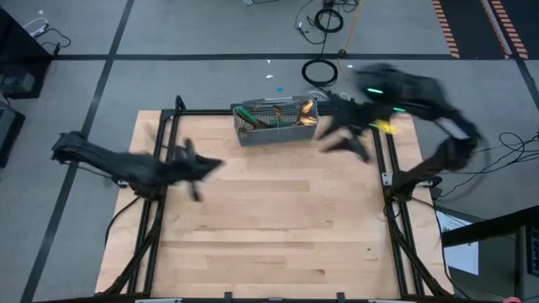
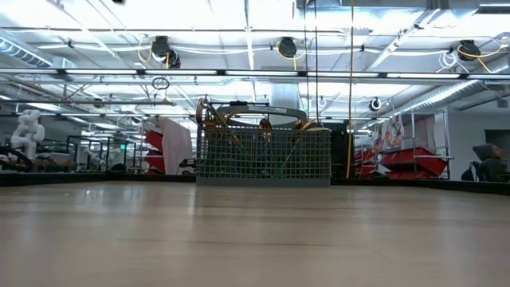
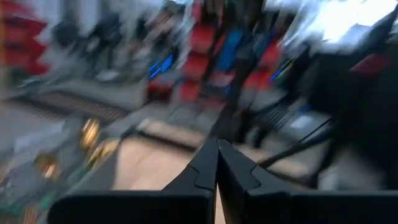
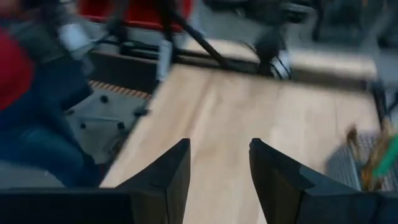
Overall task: Sort silverware
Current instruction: Return to Home Position
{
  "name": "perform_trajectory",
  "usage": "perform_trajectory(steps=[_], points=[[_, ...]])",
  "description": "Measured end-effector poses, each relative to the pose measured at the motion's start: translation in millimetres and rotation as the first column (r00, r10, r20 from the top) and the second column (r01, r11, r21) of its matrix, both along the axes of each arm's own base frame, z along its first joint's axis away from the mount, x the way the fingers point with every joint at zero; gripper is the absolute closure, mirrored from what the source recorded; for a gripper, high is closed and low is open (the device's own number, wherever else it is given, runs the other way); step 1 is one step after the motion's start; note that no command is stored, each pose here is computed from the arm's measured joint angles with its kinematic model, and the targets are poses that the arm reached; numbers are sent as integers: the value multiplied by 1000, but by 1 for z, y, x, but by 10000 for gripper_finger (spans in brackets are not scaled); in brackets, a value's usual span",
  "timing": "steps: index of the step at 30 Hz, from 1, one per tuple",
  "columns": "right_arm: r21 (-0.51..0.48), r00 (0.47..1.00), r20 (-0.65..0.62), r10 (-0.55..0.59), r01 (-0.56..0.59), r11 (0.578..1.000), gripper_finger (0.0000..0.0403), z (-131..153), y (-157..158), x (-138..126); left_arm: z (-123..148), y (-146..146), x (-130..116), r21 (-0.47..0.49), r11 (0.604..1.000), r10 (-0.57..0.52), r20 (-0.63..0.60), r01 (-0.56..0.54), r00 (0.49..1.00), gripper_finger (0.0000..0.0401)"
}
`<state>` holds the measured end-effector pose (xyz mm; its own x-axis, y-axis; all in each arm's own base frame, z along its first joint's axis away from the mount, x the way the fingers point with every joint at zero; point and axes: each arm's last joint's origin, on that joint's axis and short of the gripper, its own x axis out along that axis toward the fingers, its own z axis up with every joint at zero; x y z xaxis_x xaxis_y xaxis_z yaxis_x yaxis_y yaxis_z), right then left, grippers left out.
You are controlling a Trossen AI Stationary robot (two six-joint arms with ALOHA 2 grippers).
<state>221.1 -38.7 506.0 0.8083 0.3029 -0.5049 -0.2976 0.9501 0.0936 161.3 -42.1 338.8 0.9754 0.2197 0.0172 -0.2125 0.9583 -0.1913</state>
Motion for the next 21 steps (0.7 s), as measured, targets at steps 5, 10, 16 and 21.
perform_trajectory(steps=[5,10,16,21], points=[[-95,967,211,145,-127,987,257,4,28,-73,23,28,-83,-43,994,-85,194,96,977,393],[-63,893,424,152,-138,988,271,-57,37,-113,20,45,-134,-8,990,-131,322,141,938,393],[111,783,612,-114,58,992,289,-159,37,-142,-10,49,-141,-10,995,-91,235,96,968,393],[204,646,746,-160,6,979,296,-212,40,-162,-34,49,-137,-39,998,-52,156,59,986,393]])
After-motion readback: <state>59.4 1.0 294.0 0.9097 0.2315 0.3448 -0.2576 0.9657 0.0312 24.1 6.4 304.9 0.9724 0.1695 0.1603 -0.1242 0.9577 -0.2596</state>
